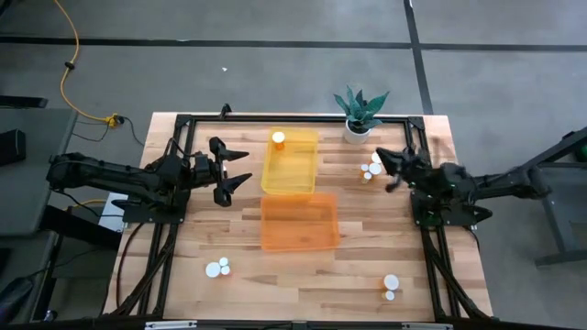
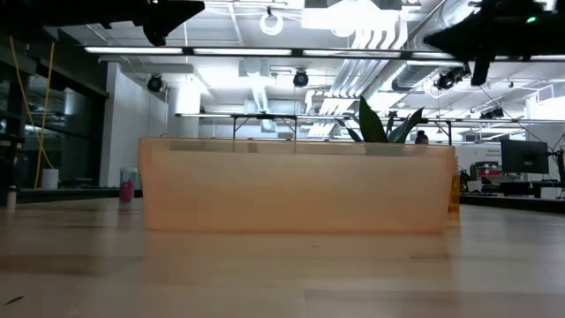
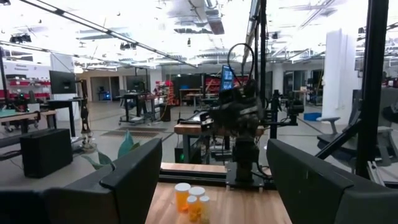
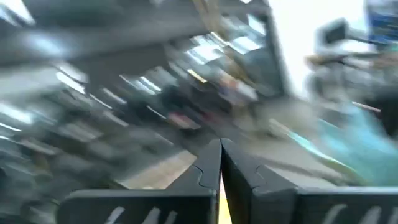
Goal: Pick and place medicine bottles into bin by pill shape (circle, oval)
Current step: Put the orange capsule bottle into the yellow bin
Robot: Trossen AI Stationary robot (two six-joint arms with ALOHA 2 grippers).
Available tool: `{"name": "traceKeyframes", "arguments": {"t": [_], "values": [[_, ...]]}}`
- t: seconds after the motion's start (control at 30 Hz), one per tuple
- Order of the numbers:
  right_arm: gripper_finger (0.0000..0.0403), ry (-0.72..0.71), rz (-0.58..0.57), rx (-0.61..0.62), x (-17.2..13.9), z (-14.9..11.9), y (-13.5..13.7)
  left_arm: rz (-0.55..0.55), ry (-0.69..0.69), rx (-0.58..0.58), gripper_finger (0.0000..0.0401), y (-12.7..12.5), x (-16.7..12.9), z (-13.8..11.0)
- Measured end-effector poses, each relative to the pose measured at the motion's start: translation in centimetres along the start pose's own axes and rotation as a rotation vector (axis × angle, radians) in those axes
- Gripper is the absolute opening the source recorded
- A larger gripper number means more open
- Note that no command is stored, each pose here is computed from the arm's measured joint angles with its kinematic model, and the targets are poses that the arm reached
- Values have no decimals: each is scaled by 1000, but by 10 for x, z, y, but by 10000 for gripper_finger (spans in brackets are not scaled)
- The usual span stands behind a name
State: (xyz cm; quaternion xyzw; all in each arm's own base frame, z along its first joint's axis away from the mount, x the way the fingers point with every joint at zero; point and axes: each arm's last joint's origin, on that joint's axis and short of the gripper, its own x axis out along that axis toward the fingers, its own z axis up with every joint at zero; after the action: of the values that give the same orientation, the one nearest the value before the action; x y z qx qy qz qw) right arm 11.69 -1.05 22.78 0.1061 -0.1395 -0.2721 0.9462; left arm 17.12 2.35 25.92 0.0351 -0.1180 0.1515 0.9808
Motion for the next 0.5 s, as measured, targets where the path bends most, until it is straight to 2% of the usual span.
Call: {"name": "traceKeyframes", "arguments": {"t": [0.07,0.17,0.33,0.5], "values": [[25,116,-146,-78,9,-2,1,0,0,0,280,0,0,0],[77,257,-330,-118,20,1,-1,0,1,0,280,0,0,0],[190,445,-623,-95,29,-5,-17,0,3,1,280,0,0,0],[280,562,-769,-16,39,-21,-34,-1,7,1,280,0,0,-1]]}}
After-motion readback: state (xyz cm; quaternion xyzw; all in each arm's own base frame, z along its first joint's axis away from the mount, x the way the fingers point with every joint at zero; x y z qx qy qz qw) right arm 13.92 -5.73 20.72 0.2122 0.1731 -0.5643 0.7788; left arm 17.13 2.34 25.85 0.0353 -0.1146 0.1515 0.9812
